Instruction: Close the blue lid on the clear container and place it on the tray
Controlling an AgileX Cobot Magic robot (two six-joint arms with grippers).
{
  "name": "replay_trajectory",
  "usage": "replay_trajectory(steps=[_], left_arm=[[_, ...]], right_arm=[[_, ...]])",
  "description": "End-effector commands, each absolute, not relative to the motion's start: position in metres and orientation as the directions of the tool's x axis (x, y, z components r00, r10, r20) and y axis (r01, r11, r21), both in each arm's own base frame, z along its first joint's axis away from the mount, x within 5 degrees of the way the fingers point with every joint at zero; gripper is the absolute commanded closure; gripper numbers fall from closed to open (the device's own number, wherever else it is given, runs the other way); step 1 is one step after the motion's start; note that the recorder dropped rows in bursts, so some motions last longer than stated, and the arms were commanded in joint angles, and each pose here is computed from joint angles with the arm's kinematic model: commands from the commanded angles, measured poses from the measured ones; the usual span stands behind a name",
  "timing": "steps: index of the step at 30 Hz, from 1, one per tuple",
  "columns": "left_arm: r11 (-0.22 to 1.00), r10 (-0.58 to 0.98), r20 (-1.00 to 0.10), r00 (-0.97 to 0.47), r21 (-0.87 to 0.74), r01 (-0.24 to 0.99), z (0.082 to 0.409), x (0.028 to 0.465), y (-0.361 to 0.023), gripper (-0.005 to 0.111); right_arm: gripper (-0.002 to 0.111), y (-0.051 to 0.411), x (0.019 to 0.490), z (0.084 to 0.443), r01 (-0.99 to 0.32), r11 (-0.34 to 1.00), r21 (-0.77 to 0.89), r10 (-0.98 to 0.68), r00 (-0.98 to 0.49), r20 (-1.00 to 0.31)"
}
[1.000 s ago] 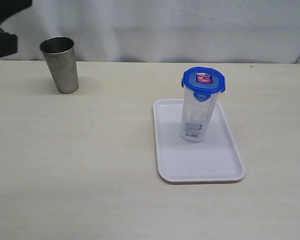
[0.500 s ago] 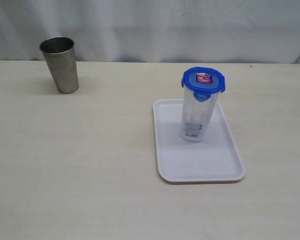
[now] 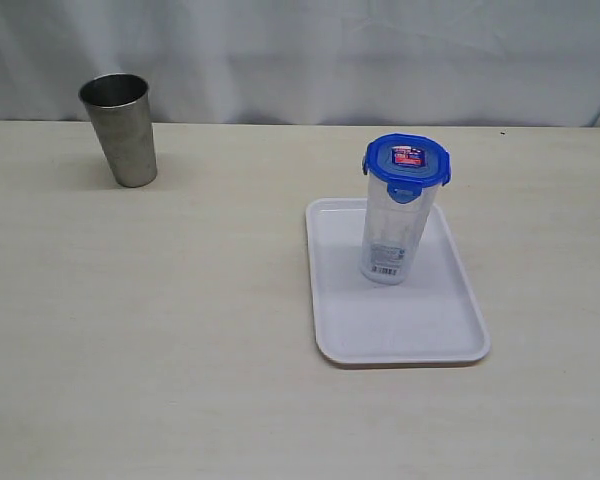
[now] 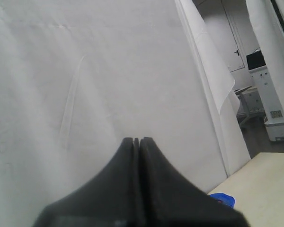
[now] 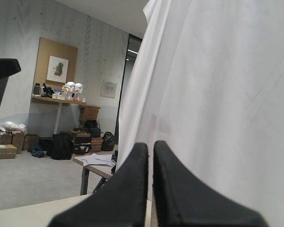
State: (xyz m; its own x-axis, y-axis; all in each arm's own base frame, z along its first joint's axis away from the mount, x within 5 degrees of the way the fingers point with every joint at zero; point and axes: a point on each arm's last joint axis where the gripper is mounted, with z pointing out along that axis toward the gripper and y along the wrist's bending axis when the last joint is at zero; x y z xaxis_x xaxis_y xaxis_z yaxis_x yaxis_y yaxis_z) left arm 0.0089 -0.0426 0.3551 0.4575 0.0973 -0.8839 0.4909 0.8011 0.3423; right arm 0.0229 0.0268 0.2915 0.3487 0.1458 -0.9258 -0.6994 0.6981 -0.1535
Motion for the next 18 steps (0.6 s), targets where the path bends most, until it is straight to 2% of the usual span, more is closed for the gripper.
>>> replay_trajectory(steps=[1,18], left_arm=[[0.784,0.083,-0.885,0.458,0.342,0.518,0.3526,0.0053,-0.0446,0.107],[0.778,0.083,-0.885,0.458,0.345,0.525,0.3523,0.0049,-0.0452,0.107]], right_arm=[[0.104,0.0267,0.0229,0.2904,-0.698,0.700,-0.148,0.150,0.346,-0.926],[0.104,0.0267,0.0229,0.2904,-0.698,0.700,-0.148,0.150,0.346,-0.926]])
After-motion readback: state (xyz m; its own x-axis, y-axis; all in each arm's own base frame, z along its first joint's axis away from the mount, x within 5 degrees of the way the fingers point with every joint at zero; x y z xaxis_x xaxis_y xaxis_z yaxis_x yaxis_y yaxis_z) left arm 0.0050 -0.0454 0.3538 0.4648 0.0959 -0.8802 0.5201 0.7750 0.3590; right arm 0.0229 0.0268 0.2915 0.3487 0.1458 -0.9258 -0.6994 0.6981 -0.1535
